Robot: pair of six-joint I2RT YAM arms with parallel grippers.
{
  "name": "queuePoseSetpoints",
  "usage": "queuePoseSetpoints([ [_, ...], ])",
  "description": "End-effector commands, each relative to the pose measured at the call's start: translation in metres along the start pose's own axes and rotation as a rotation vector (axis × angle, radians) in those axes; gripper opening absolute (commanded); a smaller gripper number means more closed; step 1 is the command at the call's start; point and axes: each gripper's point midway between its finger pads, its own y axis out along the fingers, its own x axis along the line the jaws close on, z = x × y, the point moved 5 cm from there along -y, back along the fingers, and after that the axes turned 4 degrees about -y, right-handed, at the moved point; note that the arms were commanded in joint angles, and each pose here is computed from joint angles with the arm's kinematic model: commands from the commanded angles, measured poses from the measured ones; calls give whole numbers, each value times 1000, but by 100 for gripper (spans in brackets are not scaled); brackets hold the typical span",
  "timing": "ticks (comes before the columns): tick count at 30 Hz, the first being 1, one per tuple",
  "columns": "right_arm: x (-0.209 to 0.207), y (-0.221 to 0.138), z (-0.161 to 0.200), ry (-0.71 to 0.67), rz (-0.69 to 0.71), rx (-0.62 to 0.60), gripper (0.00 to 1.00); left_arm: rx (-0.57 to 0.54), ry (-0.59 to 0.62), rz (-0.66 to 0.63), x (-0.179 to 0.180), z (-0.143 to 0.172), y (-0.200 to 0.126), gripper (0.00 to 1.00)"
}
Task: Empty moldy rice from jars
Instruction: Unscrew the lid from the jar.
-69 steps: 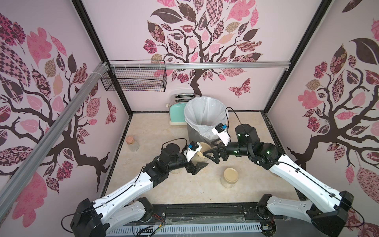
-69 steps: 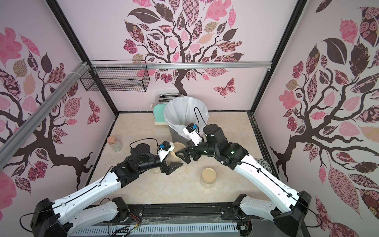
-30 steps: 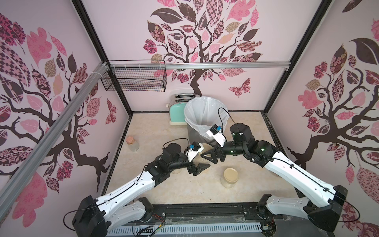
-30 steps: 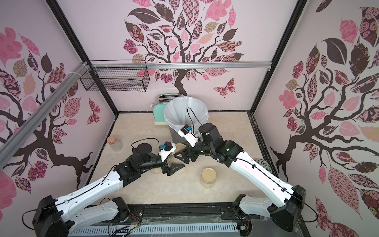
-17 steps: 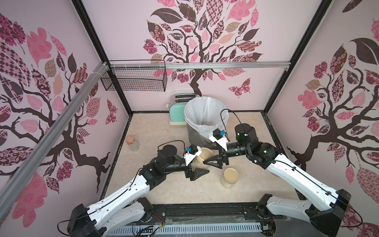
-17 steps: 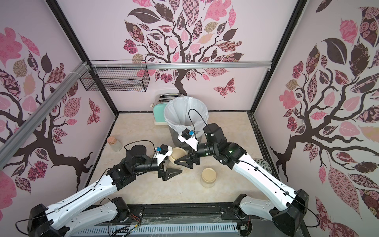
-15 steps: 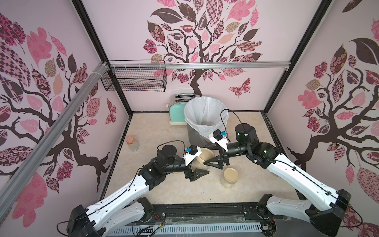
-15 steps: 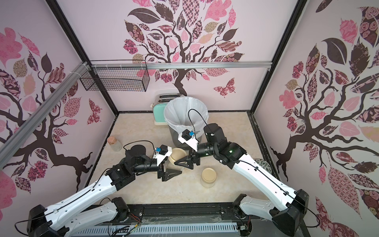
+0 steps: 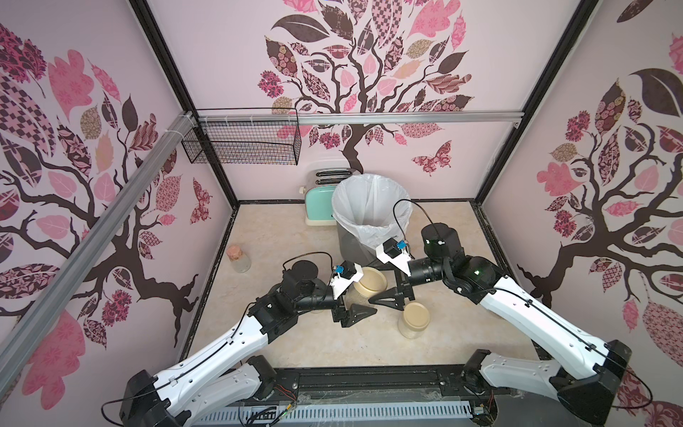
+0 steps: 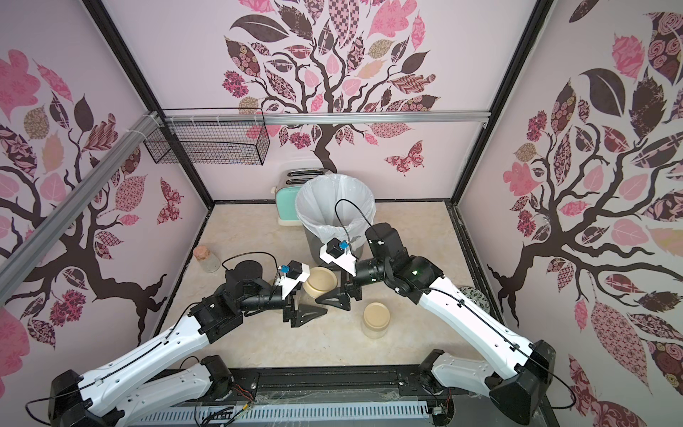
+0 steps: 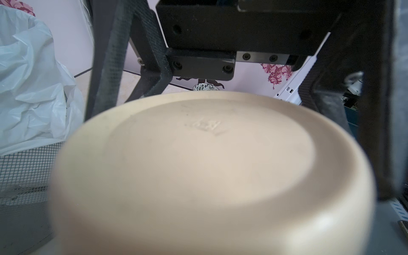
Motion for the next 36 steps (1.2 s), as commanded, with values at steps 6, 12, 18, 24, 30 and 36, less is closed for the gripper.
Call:
queuePoseSetpoints([
  [6, 0, -18, -17, 137, 132, 33, 100, -140, 99, -77, 4, -34, -9, 59],
  [12, -13, -23, -9, 196, 260, 83, 100, -156, 98, -83, 6, -37, -8, 59],
  [18, -13, -24, -7, 226, 265, 96, 100, -155, 102, -82, 5, -38, -8, 59],
  [24, -23, -30, -4, 229, 377, 99, 99, -155, 99, -81, 4, -37, -9, 59],
  [30, -30, -31, 1, 237, 434, 122, 100, -154, 102, -81, 4, -37, -10, 59],
  [36, -35, -34, 4, 227, 484, 139, 100, -155, 101, -77, 3, -37, -11, 59],
])
